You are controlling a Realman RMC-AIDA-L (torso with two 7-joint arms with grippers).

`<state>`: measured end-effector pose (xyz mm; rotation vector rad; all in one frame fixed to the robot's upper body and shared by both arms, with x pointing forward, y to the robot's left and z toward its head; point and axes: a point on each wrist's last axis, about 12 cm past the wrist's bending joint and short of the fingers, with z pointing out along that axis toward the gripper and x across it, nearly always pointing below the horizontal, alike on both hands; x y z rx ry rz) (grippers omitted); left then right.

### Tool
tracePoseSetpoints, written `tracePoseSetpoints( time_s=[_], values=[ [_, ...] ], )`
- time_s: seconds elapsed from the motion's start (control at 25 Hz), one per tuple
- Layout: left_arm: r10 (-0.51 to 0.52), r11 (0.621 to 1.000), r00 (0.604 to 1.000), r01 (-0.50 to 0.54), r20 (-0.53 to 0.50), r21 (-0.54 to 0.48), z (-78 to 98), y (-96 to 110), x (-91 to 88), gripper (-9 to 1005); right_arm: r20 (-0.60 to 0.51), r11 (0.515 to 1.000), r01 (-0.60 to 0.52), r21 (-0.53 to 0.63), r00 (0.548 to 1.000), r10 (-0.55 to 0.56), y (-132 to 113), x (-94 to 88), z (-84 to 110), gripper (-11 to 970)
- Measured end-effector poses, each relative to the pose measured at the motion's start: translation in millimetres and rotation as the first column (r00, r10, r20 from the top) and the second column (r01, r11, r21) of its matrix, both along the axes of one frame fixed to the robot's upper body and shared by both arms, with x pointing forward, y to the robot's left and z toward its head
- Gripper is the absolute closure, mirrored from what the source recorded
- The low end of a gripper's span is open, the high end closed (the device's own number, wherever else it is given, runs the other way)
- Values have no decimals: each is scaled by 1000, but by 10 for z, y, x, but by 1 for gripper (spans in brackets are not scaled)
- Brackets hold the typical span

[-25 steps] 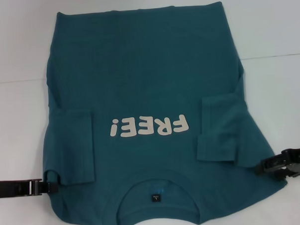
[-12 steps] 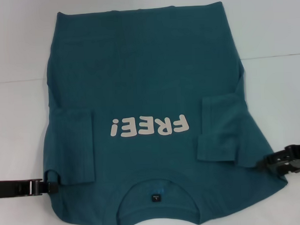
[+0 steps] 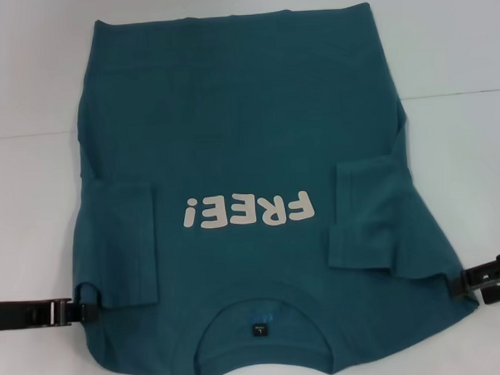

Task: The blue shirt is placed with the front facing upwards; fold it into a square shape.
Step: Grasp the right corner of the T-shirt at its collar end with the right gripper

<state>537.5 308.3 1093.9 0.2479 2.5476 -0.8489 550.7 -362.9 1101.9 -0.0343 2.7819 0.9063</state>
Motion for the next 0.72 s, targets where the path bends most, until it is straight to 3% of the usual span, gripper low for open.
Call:
tracePoseSetpoints(
  time_s=[0.4,0.72],
  values=[
    [-2,1000,1000,2,-1,0,3,3,-1,963,-7,1000,4,-20,1000,-4,17,-6,-55,101],
    [-2,1000,1000,2,2,2,11,6,3,963,17,1000,-11,13,1000,11,215,75,-72,102]
  ],
)
